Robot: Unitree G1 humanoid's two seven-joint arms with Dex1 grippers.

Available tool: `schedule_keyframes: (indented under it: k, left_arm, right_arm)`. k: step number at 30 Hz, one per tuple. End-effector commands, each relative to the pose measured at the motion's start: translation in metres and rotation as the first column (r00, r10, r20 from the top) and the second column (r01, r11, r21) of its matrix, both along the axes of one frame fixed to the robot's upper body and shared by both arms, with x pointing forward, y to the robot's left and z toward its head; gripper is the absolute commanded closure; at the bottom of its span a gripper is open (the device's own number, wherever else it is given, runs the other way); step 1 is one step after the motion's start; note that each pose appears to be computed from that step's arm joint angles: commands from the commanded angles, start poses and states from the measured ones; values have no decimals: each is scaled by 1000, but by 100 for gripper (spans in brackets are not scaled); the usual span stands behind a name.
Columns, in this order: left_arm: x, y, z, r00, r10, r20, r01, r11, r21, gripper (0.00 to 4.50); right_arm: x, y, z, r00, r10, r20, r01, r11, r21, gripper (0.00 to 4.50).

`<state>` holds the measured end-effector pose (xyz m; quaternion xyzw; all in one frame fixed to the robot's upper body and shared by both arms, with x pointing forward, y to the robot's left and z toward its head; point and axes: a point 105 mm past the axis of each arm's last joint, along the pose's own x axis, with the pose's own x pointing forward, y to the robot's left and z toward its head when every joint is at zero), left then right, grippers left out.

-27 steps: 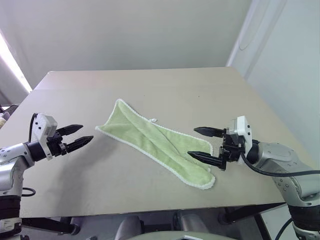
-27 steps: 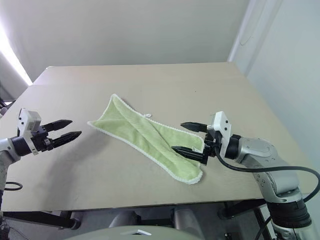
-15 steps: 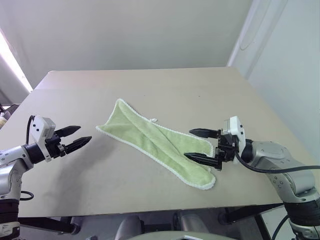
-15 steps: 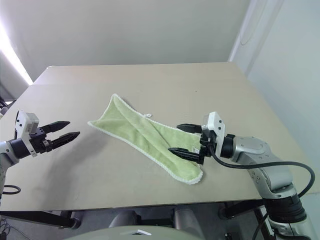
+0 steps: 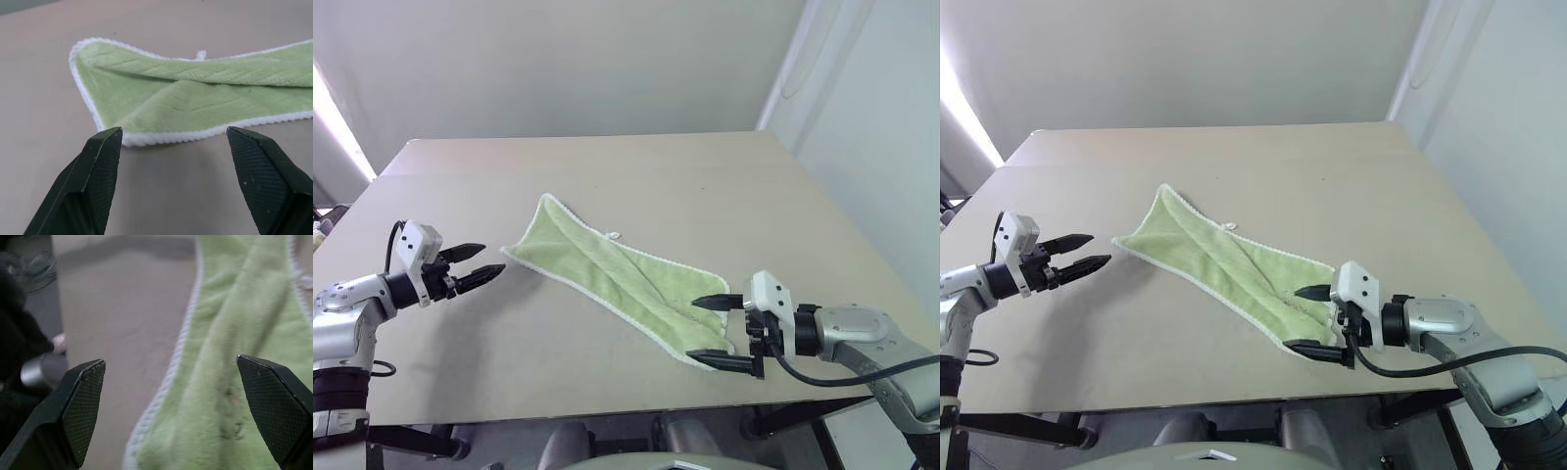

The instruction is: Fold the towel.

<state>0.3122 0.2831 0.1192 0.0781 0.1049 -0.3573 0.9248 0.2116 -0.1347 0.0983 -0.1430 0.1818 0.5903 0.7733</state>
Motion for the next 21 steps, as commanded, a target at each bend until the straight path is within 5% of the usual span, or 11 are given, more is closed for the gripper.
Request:
schedule_keyframes:
  k: [1,9,21]
  left_arm:
    - [9,-5,10,999,-25,48,25,1000,16,88]
    - [31,-3,4,1000,-9,12,8,996,90,88]
    - [50,-5,-14,983,-180,-25,174,894,413,88]
  right_arm:
    - [-4,0,-5,998,37,42,-35,998,-45,2]
    - [-7,-4,-14,993,76,92,-64,990,-125,2]
    - [-3,-9,-13,984,73,163,-41,981,-191,2]
